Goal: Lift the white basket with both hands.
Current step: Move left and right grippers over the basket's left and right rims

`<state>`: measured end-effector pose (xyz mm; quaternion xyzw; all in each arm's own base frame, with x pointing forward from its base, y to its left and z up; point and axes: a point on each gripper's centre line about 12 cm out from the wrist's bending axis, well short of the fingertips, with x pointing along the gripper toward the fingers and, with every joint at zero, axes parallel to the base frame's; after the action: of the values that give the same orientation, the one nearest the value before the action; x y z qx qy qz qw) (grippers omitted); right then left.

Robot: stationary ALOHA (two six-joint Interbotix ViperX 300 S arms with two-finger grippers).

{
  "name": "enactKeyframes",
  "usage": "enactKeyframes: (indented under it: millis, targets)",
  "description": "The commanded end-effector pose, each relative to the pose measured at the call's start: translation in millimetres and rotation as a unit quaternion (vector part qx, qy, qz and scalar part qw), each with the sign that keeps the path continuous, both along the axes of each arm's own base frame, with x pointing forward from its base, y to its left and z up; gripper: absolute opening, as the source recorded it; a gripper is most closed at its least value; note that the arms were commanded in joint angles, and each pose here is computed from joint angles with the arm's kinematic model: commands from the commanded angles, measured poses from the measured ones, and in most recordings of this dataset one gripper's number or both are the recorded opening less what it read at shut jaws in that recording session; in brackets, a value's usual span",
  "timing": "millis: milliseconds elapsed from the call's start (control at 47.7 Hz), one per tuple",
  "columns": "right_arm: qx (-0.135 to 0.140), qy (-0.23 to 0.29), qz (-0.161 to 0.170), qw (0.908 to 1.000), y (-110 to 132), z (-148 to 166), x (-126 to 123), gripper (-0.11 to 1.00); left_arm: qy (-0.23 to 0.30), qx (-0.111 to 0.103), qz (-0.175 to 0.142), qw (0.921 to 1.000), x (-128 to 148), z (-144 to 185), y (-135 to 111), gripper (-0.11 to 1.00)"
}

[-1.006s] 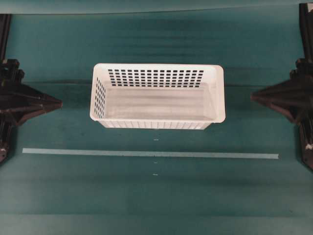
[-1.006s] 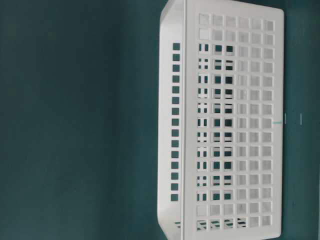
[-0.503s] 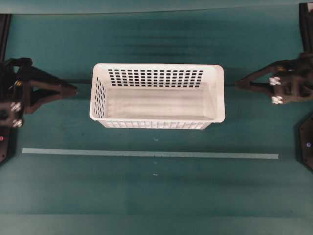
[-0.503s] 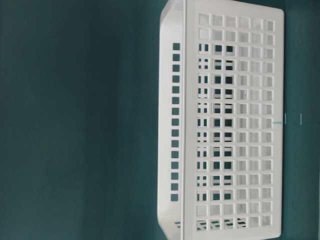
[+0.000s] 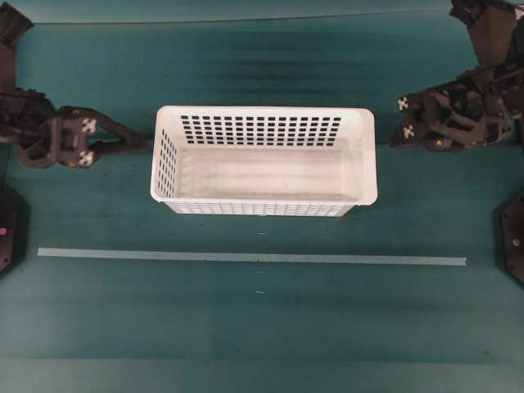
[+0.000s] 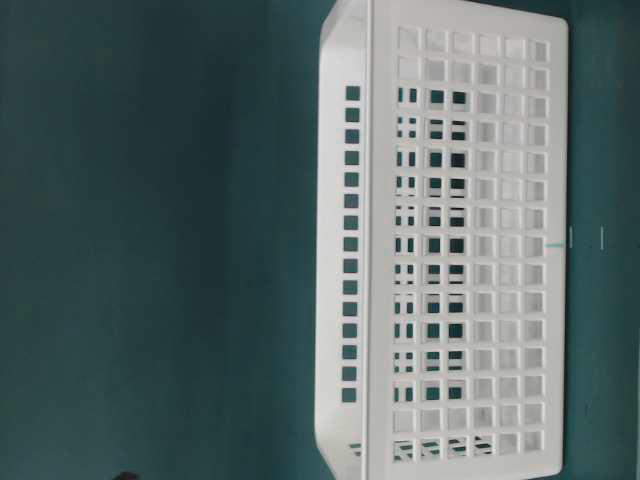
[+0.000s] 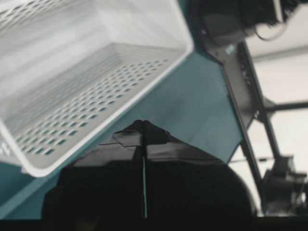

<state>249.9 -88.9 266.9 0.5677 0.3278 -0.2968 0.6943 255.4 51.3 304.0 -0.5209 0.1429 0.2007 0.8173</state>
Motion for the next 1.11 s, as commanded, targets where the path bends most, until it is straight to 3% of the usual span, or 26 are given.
enactKeyframes:
  millis: [0, 126, 314, 461, 817, 985, 1089]
  targets:
    - [0.009, 0.019, -0.012, 0.9997, -8, 3, 4, 0.0, 0.009, -0.019, 0.013, 0.9997, 3, 5, 3, -0.05]
    - [0.015, 0.066, -0.005, 0.9977, -10, -1, 7, 0.0, 0.078, -0.051, 0.028, 0.9952, 3, -10, 3, -0.05]
    - [0.022, 0.137, 0.005, 0.9903, -16, -9, 14, 0.0, 0.176, -0.075, 0.042, 0.9806, 4, -29, 5, -0.06]
    - [0.028, 0.165, 0.012, 0.9859, -17, -17, 21, 0.01, 0.189, -0.077, 0.045, 0.9778, 12, -31, 8, -0.06]
    - [0.024, 0.15, 0.004, 0.9883, -21, -23, 29, 0.11, 0.19, -0.073, 0.053, 0.9777, 16, -32, 16, -0.03]
    - [0.028, 0.15, -0.004, 0.9883, -23, -24, 29, 0.27, 0.177, -0.07, 0.052, 0.9804, 18, -31, 17, 0.1]
    - [0.027, 0.147, -0.007, 0.9888, -25, -25, 30, 0.45, 0.179, -0.071, 0.052, 0.9799, 18, -33, 17, 0.31]
